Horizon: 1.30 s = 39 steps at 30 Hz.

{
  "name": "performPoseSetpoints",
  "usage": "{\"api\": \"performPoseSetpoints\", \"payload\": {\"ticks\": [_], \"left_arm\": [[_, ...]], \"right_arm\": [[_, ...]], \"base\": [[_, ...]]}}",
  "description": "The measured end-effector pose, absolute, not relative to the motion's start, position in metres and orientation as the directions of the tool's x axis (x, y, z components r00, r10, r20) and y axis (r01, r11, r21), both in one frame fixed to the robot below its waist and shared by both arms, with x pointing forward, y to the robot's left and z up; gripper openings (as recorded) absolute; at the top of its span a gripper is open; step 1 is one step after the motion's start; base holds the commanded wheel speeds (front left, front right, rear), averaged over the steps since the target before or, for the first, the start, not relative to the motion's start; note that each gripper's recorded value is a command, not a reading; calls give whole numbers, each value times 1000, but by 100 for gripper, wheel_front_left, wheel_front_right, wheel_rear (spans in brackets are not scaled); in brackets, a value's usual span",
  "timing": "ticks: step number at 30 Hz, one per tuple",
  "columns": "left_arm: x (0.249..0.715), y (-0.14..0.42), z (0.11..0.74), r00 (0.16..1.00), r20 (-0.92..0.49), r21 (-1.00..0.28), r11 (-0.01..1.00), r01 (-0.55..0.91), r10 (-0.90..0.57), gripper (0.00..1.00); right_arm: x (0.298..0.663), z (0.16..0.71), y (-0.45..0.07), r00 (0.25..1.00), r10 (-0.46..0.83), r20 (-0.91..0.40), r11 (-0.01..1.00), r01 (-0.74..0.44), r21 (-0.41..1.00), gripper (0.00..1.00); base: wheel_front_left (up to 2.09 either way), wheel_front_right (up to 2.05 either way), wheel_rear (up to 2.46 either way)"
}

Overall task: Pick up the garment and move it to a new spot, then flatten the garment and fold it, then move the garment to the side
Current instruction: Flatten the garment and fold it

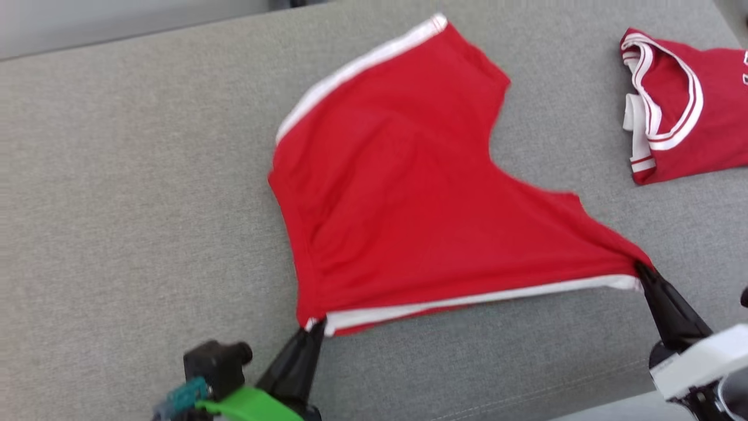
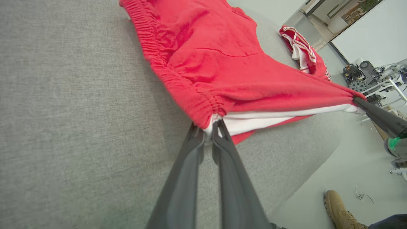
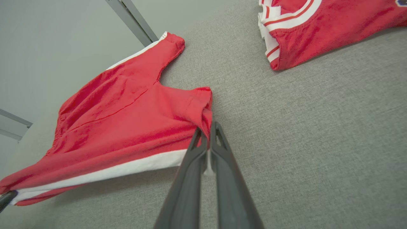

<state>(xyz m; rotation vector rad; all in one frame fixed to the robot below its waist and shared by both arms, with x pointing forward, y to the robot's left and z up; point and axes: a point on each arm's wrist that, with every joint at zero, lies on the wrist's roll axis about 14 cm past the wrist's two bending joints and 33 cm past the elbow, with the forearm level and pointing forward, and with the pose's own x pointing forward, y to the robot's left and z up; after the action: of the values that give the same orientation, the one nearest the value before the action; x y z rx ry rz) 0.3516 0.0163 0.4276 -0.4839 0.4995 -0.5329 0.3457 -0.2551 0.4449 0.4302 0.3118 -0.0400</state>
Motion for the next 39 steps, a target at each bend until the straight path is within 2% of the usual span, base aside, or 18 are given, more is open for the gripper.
{"api": "performPoseSetpoints", "payload": {"ticks": [3, 7, 13, 18, 24, 31, 39], "left_arm": [[335, 16, 441, 759, -310, -591, 741, 317, -572, 0], [333, 13, 452, 759, -299, -628, 718, 300, -578, 0], [369, 6, 466, 763, -258, -628, 703, 334, -593, 0], [401, -1, 472, 758, -249, -680, 666, 306, -603, 0], [448, 6, 472, 793, -244, -681, 681, 269, -558, 0], [488, 22, 447, 830, -294, -662, 727, 181, -474, 0], [505, 37, 426, 850, -325, -672, 734, 102, -415, 0]], "right_arm": [[339, 459, -249, 958, 43, -284, 902, 85, 423, 0], [353, 471, -245, 959, 76, -274, 911, 45, 410, 0], [416, 494, -231, 957, 161, -243, 925, -61, 375, 0], [467, 492, -217, 928, 226, -296, 935, -120, 335, 0], [530, 485, -198, 897, 269, -351, 940, -165, 300, 0], [587, 462, -196, 873, 244, -422, 956, -146, 253, 0], [623, 432, -178, 840, 254, -479, 961, -163, 224, 0]], "base": [[0, 0, 0], [0, 0, 0], [0, 0, 0], [0, 0, 0], [0, 0, 0], [0, 0, 0], [0, 0, 0]]}}
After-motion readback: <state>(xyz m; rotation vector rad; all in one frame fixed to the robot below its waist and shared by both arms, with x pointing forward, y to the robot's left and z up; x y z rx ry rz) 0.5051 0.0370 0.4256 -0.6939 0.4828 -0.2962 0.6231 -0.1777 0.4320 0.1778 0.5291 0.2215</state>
